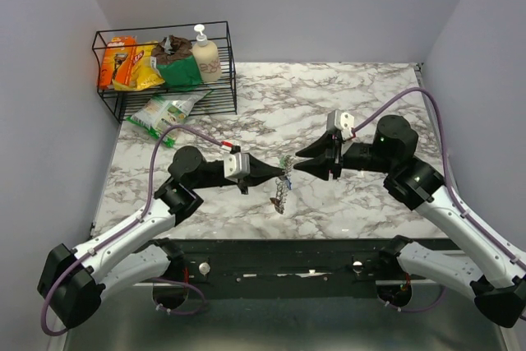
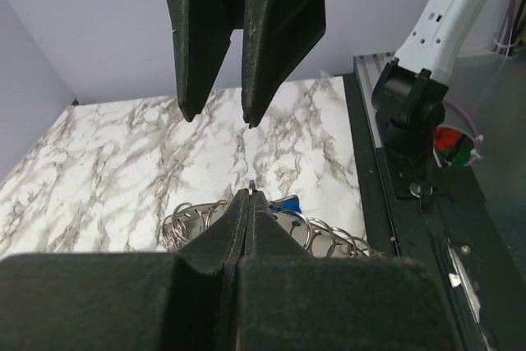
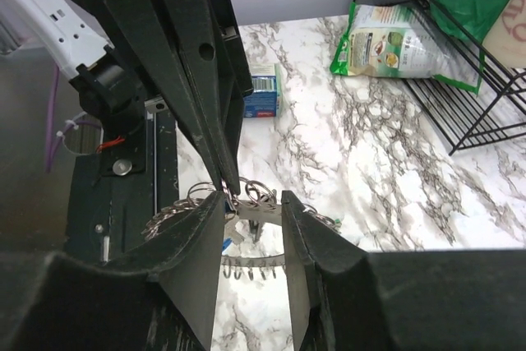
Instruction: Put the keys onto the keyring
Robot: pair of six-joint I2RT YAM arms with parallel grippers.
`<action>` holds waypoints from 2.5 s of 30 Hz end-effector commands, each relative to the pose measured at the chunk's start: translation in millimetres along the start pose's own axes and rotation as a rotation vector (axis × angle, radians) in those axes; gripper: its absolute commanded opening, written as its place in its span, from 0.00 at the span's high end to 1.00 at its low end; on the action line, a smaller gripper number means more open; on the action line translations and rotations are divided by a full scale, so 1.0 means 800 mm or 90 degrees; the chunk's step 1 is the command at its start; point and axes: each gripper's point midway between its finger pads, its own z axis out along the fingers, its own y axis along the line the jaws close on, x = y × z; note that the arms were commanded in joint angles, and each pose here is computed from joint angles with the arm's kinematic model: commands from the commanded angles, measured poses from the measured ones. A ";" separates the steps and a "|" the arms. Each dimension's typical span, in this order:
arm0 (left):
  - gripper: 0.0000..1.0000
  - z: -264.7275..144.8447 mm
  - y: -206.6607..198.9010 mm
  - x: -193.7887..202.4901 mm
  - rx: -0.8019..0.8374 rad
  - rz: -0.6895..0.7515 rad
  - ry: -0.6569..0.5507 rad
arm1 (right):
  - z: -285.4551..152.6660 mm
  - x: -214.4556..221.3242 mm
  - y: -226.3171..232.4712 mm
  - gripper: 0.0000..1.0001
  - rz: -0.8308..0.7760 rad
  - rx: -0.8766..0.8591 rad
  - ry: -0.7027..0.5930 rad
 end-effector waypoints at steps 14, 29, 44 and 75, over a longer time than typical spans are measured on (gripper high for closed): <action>1.00 -0.015 -0.003 -0.101 -0.040 0.063 -0.259 | 0.009 -0.012 0.032 0.66 0.001 -0.108 -0.042; 1.00 -0.008 -0.001 -0.103 -0.027 0.067 -0.257 | 0.005 -0.024 0.045 0.68 -0.012 -0.141 -0.081; 1.00 -0.002 -0.002 -0.099 -0.009 0.069 -0.236 | 0.010 -0.025 0.035 0.67 -0.003 -0.121 -0.080; 1.00 -0.002 -0.006 -0.118 0.009 0.074 -0.262 | 0.026 0.002 0.032 0.80 0.044 -0.140 -0.048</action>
